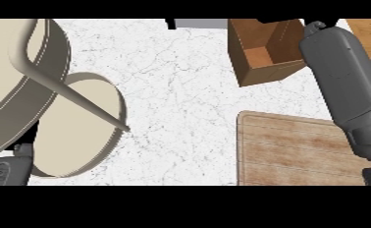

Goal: Pick the pear from the cutting board and place it in the cardboard box

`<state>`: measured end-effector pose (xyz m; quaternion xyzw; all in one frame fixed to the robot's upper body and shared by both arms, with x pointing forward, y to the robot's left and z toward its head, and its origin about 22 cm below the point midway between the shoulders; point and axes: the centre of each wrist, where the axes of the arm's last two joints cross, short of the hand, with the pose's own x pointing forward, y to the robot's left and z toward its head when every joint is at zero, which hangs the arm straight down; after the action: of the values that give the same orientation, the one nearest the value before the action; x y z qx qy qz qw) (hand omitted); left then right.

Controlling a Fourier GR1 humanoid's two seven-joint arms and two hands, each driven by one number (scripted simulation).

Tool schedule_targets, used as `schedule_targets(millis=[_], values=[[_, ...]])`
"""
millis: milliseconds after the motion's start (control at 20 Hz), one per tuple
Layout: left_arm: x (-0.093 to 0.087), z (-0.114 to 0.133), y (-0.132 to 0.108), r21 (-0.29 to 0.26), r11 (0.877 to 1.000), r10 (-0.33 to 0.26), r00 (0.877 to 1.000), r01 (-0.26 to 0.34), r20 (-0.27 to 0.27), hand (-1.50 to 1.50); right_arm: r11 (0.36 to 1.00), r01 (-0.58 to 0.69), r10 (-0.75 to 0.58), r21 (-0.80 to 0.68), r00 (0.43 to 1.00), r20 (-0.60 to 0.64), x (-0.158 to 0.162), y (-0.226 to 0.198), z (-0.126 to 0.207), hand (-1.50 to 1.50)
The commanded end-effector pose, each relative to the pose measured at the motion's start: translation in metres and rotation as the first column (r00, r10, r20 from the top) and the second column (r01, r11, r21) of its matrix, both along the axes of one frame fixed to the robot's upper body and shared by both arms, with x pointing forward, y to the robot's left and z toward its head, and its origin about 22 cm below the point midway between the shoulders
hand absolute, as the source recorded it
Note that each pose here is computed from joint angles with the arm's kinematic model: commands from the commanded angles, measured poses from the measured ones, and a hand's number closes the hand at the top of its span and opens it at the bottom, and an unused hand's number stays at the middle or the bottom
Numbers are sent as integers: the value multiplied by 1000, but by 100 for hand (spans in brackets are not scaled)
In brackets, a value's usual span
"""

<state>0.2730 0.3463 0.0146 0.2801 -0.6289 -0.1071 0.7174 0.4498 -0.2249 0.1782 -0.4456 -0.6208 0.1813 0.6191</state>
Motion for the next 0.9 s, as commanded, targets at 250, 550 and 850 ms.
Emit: schedule_targets(millis=[250,550,850], values=[[14,12,-3,11,1000,-17,1000,16,23,0,989,123,-113,83,988,-108,17,-3,-47,-150],[10,7,-12,3,1000,-26,999,26,25,0,980,109,-90,165,988,-122,18,-11,-55,-150],[10,2,-10,1,1000,-14,1000,14,20,0,978,71,-88,196,993,78,21,-9,-45,-150]])
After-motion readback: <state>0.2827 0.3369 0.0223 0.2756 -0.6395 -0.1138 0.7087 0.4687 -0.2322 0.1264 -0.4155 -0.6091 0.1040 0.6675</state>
